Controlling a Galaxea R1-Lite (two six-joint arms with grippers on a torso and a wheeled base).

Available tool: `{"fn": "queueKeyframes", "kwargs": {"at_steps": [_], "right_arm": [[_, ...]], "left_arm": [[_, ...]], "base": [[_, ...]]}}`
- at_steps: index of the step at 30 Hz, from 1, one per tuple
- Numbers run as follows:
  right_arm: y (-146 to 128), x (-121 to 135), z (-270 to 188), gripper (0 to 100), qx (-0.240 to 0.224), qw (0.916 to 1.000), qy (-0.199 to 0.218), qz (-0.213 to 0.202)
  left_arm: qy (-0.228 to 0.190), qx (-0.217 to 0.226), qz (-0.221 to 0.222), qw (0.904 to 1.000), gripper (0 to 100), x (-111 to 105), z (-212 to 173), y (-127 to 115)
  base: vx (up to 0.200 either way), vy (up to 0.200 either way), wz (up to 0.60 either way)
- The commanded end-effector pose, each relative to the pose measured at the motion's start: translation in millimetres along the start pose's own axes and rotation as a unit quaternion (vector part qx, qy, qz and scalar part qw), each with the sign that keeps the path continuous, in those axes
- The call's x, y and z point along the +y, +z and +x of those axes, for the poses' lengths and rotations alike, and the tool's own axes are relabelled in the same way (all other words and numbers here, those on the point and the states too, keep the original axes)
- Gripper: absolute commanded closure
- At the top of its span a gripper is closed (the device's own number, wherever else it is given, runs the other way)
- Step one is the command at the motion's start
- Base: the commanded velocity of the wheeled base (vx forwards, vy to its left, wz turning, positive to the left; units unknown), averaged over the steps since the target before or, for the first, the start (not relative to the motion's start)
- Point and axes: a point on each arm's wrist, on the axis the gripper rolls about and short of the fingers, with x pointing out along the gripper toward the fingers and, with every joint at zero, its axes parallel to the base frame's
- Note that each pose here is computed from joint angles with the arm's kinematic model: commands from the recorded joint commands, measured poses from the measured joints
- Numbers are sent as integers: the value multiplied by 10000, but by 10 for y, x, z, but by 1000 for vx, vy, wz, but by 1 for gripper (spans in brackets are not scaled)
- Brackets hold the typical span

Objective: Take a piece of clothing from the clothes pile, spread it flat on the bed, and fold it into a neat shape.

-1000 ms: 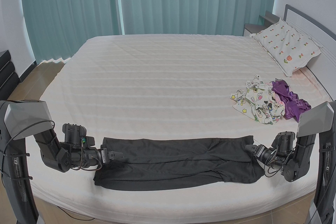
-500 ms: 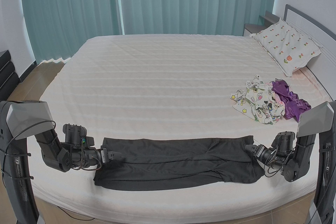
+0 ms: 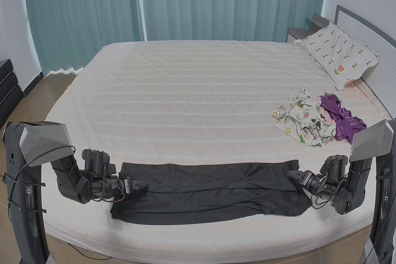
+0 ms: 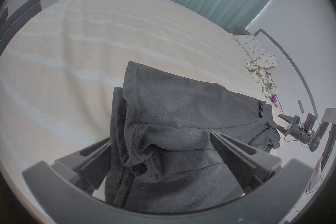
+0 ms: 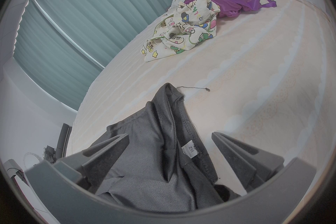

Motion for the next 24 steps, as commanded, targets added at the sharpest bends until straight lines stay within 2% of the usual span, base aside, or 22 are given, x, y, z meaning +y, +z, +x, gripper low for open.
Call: {"fn": "queueKeyframes", "kwargs": {"at_steps": [1,7,8,17,24], "right_arm": [[-6,2,3,0,10,10000,3,-4],[-12,9,3,0,18,10000,12,-13],[-12,9,3,0,18,10000,12,-13],[-17,13,-18,0,4,10000,31,-19],[-15,12,-46,0,-24,10000,45,-17]], "left_arm": [[-28,99,41,9999,0,-36,76,-52],[-21,97,18,9999,0,-34,86,-48],[-21,97,18,9999,100,-34,86,-48],[12,109,0,9999,100,-33,48,-63],[464,-49,-9,9989,100,-29,-40,-49]], "base": [[0,0,0],[0,0,0],[0,0,0],[0,0,0],[0,0,0]]}}
